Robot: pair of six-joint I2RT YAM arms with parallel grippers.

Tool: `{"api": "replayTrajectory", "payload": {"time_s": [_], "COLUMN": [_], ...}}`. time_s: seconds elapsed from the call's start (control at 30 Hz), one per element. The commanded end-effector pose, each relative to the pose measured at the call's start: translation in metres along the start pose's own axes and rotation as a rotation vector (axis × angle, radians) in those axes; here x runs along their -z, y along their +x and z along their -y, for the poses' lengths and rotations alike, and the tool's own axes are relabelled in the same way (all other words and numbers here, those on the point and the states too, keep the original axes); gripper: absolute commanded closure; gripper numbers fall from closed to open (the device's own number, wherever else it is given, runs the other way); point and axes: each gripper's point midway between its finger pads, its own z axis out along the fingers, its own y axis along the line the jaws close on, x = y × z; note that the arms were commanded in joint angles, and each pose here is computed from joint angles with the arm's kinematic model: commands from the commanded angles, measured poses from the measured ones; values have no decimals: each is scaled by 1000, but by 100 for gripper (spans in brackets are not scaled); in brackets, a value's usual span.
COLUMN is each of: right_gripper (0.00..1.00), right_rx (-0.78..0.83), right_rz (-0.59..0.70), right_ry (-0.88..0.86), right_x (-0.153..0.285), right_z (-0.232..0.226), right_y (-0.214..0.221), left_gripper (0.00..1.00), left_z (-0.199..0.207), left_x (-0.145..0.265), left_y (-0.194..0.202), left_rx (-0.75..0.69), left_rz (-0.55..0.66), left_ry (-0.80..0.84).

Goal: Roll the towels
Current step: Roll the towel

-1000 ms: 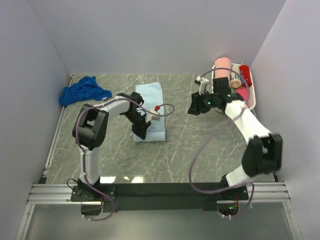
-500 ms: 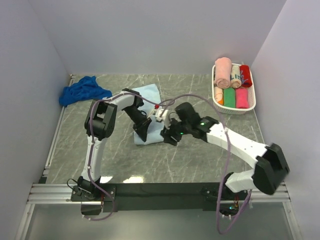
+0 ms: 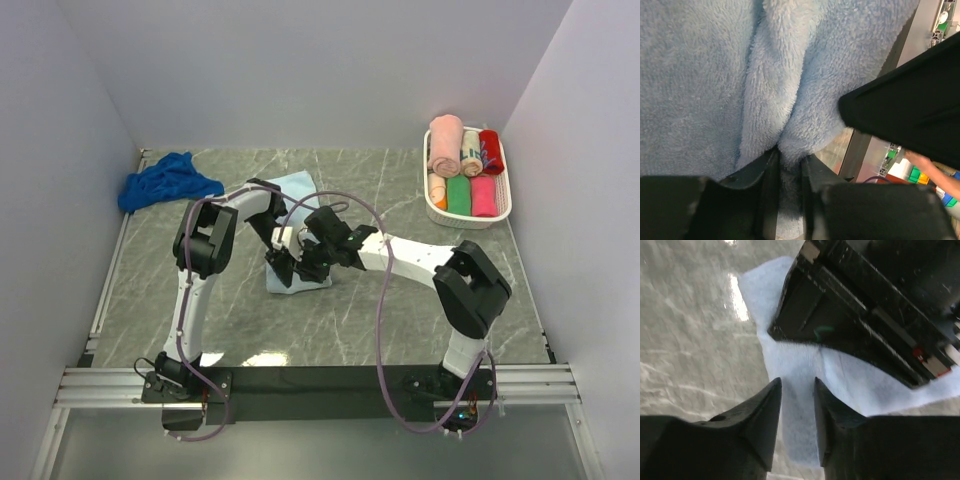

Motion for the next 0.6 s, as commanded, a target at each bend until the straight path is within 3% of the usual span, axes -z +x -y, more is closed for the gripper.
{"api": "replayTrajectory", "payload": {"time_s": [0.0, 0.03, 0.17, 0.3, 0.4, 0.57], "right_gripper": [65, 73, 83, 100, 100, 100], "right_rx": [6, -2, -31, -51, -67, -119], "right_rz": [10, -10, -93, -96, -121, -125], "right_ry": [-49, -62, -153, -206, -247, -301], "right_x": [-10, -14, -17, -13, -14, -7], "right_z": [-5, -6, -24, -33, -37, -43], "right_y": [-5, 2, 33, 33, 32, 26], "left_gripper": [74, 72, 63, 53, 47, 45], "left_z": [-49, -49, -50, -47, -36, -26], "left_x": [-9, -7, 4, 26, 46, 89], "left_y": [17, 14, 10, 1, -3, 1], "left_rx": [-50, -57, -55, -56, -58, -39], "left_rz": [-92, -77, -22, 79, 179, 352], "left_ry": [-125, -130, -149, -145, -114, -118]}}
